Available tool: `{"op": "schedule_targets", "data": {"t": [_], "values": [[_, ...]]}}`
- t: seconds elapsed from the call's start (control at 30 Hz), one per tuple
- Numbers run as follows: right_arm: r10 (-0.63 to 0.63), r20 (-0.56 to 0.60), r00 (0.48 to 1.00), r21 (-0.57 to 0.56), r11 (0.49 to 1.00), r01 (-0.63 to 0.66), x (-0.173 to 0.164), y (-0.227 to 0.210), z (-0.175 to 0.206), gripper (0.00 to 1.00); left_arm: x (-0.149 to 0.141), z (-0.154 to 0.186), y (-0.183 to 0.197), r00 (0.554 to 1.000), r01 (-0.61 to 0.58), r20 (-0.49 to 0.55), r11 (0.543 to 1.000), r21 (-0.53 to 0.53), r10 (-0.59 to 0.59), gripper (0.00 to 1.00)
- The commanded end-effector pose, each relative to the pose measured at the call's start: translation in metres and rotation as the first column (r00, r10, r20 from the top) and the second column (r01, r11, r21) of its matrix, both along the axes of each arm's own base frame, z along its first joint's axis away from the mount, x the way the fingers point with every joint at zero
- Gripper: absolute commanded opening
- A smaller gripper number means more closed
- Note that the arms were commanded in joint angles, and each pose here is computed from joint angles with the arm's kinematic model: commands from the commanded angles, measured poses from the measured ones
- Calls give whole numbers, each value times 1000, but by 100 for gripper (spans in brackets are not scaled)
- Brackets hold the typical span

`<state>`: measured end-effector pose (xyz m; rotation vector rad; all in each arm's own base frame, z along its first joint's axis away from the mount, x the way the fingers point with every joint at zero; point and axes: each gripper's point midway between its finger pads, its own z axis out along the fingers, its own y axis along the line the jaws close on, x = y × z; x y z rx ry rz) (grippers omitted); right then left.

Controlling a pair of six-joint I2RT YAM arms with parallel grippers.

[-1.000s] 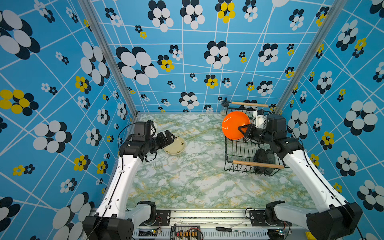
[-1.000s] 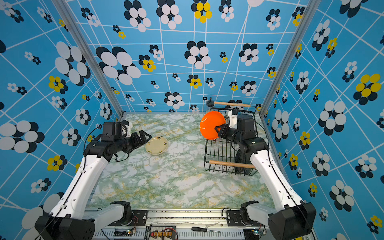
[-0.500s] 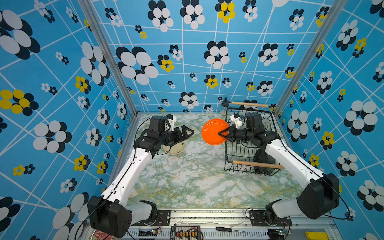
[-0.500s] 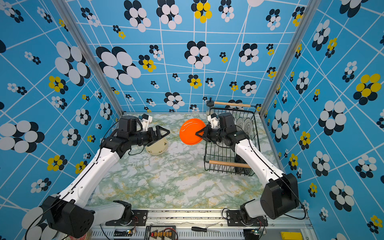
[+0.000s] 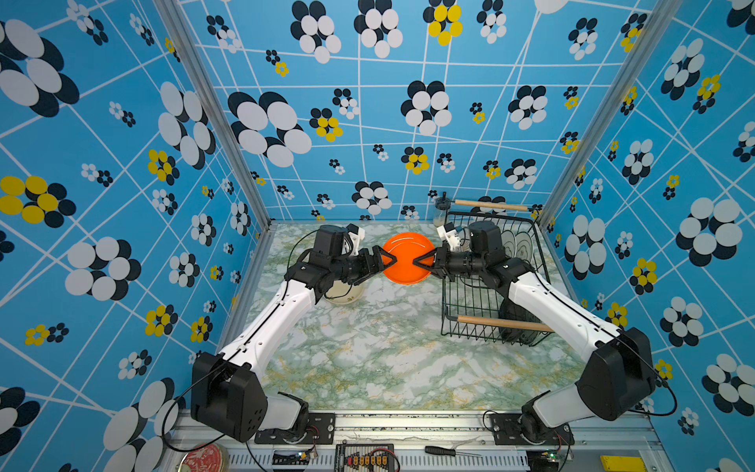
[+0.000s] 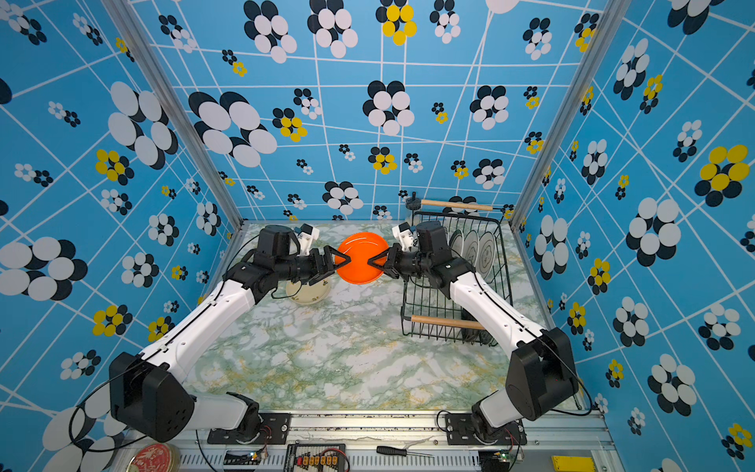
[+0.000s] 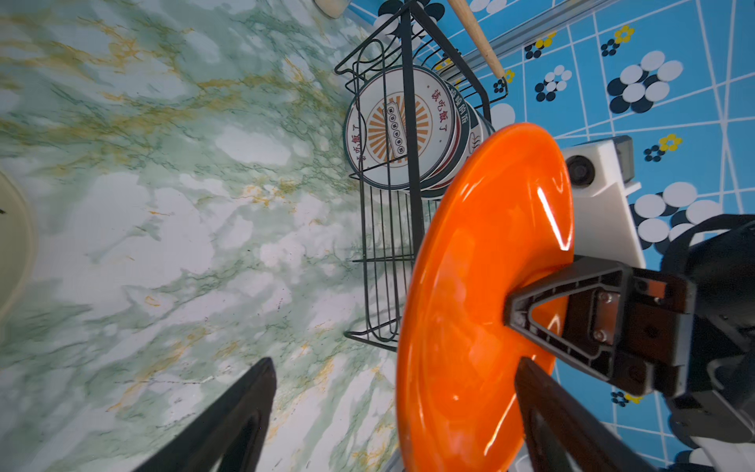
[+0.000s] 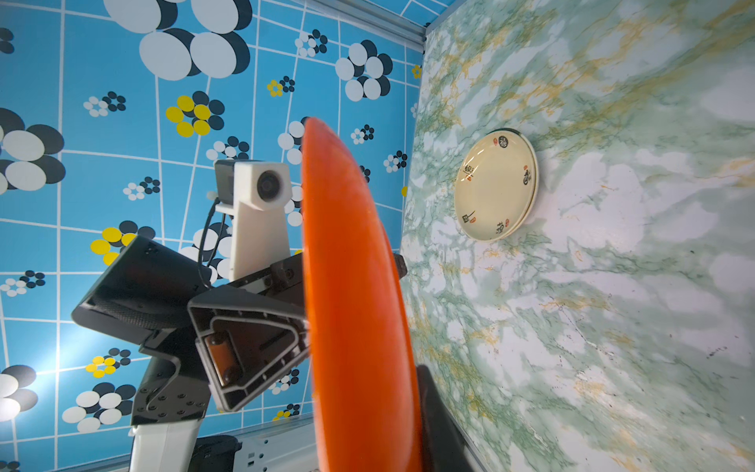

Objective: Unload the plates from the dish rack
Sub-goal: Place the plate among the plates.

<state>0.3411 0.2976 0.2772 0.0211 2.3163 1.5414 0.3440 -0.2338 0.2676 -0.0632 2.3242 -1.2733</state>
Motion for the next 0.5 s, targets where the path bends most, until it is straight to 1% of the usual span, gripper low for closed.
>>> {"op": "schedule_targets", "data": {"t": [0.0, 0.2, 0.3, 0.47], "values": [[47, 36, 998, 55, 997, -49, -3, 13, 15, 16, 4, 19, -13, 998, 40, 42, 998, -52, -38, 81], [61, 27, 998, 53, 997, -62, -2, 19, 9, 16, 3, 18, -13, 999, 33, 38, 999, -40, -32, 50], [62, 27, 998, 57, 996, -64, -1, 20, 9, 16, 2, 16, -13, 999, 35, 26, 998, -43, -34, 42], [69, 20, 997, 57, 996, -70, 1, 23, 5, 19, 1, 15, -16, 999, 52, 15, 997, -49, -51, 24]]}}
